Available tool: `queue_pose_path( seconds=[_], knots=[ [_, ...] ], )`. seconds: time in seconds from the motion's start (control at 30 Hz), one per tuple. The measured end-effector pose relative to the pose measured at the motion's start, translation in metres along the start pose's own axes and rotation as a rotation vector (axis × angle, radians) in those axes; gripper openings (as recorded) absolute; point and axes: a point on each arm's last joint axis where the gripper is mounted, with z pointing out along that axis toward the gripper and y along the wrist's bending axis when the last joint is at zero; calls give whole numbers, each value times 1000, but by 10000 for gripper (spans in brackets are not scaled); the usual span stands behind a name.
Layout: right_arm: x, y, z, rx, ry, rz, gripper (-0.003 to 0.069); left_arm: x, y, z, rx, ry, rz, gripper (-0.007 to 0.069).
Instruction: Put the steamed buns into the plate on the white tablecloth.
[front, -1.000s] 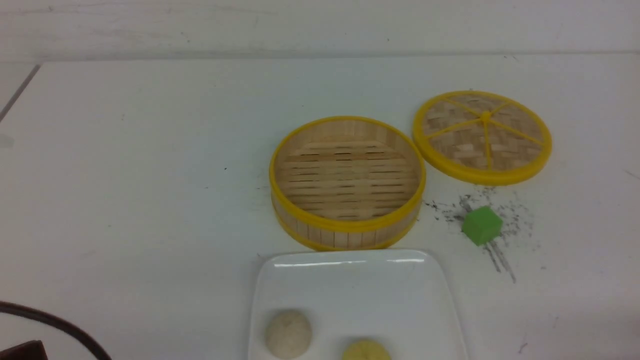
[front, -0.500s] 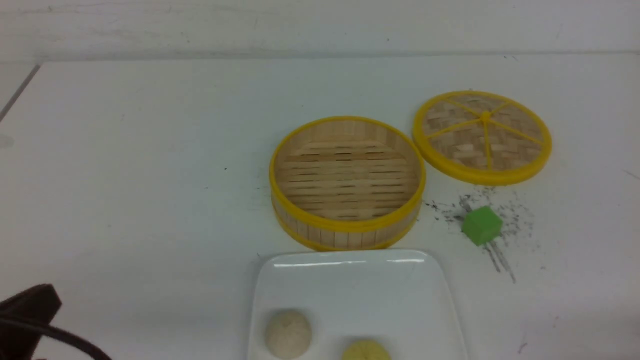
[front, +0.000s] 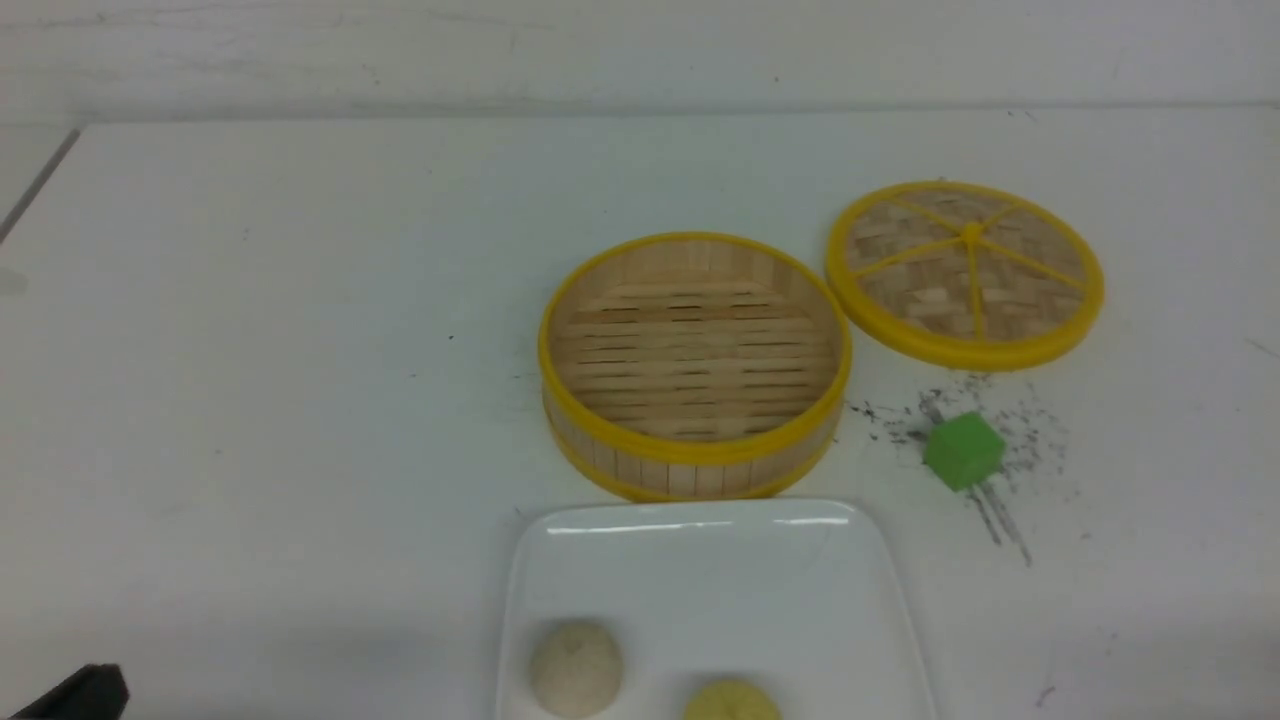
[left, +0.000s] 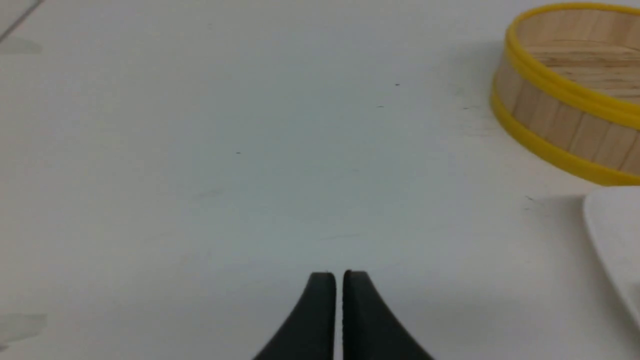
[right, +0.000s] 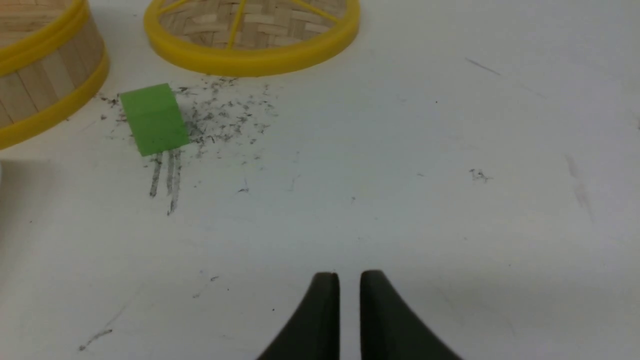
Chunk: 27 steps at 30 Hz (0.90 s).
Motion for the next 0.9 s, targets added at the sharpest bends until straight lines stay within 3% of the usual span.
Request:
queue_pose_path(
  seconds=[0.2,0.9],
  knots=[
    [0,0,0,0,0,0,101,7,6,-5,-98,19,-9,55],
    [0,0,0,0,0,0,120,8,7,-5,-106,33,-10,79]
  ],
)
